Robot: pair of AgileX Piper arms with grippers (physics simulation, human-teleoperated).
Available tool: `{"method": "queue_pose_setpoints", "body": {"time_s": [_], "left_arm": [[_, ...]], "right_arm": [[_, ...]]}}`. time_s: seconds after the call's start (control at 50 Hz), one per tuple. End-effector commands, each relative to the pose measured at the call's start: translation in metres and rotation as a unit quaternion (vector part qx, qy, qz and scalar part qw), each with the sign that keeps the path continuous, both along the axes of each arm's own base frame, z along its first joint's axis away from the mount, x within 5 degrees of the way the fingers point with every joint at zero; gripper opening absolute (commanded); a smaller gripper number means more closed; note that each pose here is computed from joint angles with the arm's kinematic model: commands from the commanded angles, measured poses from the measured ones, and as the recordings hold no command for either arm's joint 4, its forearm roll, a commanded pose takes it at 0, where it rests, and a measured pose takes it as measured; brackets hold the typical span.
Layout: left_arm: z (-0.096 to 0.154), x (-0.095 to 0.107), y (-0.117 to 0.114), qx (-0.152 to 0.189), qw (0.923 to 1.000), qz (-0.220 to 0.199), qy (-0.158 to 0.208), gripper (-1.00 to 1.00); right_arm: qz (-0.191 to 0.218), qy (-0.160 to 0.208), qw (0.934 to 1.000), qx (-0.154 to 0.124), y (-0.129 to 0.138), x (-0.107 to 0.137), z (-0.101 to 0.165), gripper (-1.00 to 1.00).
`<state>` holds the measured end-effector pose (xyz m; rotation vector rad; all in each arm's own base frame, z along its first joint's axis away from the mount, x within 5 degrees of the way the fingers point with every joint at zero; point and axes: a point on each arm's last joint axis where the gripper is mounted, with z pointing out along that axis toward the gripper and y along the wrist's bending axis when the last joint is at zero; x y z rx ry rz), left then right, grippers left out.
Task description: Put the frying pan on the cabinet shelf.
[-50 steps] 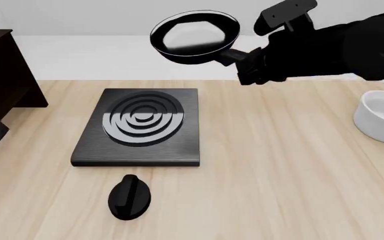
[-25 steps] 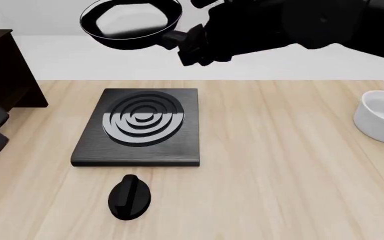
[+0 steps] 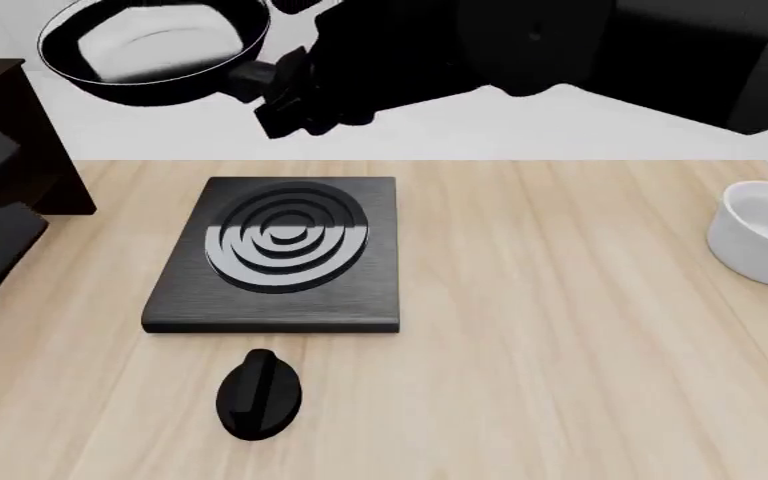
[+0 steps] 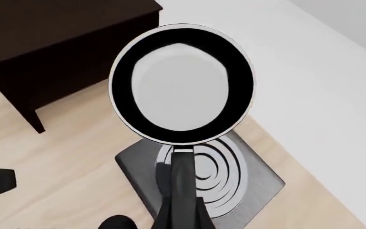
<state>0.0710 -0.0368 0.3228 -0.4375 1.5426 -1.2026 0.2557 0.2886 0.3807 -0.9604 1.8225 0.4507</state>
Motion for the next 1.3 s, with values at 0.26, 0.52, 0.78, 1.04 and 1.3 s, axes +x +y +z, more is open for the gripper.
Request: {"method": "queue_pose_setpoints", "body": {"time_s": [0.26,0.52,0.78,1.04,1.3], "left_arm": [[-0.004,0.004,-0.004,-0.010,0.9999,-0.010,0.004,1.00],[-0.006,0.005,-0.003,-0.011,0.9999,-0.003,0.005,1.00],[0.001,0.001,0.001,-0.015,0.9999,0.007,-0.002,1.00],[-0.003,0.003,0.000,-0.012,0.9999,0.009,0.003,1.00],[-0.007,0.005,0.000,-0.010,0.9999,0.012,0.006,1.00]], "right_arm": [[0.052,-0.011,0.9982,0.028,0.034,-0.029,0.005,-1.00],[0.081,-0.014,0.9953,0.050,0.047,-0.051,0.019,-1.00],[0.101,-0.006,0.9929,0.062,0.057,-0.069,0.010,-1.00],[0.124,-0.010,0.9899,0.068,0.059,-0.087,0.012,-1.00],[0.139,-0.011,0.9877,0.071,0.059,-0.100,0.015,-1.00]]}}
